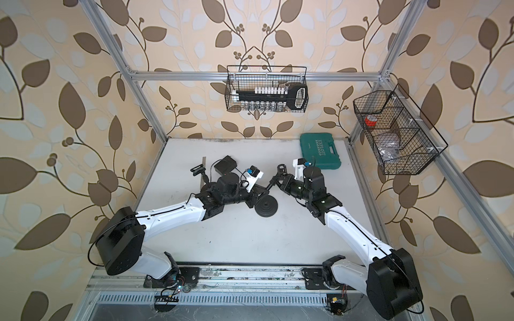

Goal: Assemble a microphone stand
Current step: Hold the microphone stand pole at the microphone stand base.

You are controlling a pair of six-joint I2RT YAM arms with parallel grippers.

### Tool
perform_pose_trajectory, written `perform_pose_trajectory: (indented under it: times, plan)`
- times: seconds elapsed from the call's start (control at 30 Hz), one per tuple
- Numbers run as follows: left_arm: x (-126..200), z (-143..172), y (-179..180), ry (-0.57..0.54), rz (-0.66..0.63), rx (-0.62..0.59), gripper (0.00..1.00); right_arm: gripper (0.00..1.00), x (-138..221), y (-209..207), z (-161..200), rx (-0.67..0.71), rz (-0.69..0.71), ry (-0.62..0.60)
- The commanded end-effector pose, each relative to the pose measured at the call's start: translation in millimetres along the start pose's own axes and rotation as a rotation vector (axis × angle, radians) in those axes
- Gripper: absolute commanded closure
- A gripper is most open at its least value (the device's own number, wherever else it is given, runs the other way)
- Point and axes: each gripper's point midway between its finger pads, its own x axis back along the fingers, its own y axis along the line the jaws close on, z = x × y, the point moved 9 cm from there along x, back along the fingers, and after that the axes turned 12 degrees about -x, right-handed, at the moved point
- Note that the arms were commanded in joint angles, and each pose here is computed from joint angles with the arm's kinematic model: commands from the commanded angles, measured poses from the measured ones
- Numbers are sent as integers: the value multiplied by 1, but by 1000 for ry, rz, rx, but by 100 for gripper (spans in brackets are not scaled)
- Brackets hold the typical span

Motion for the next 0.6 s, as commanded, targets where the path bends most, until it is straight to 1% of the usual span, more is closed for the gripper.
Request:
perform_pose_trajectory:
  times: [0.0,0.03,0.1,0.2,0.3,0.43,0.5,0.57]
  plan:
    - [5,-24,-3,-66,-20,-18,65,88,2,2,0,37,-8,-14]
    - [6,-23,-3,-59,-31,-5,58,89,2,4,-1,56,-16,-10]
    - [8,-18,-1,-43,-58,18,48,89,4,10,-6,103,-40,-2]
    - [24,-14,-2,-60,-91,32,39,91,10,19,-17,216,-82,3]
    - [29,-9,0,-24,-62,56,36,93,14,28,-23,371,-130,42]
    - [33,-5,3,-6,26,101,36,95,14,38,-19,563,-207,141]
    - [34,-4,4,-1,66,104,36,94,13,41,-16,627,-255,189]
    - [34,-2,7,6,87,113,36,92,13,44,-14,676,-298,235]
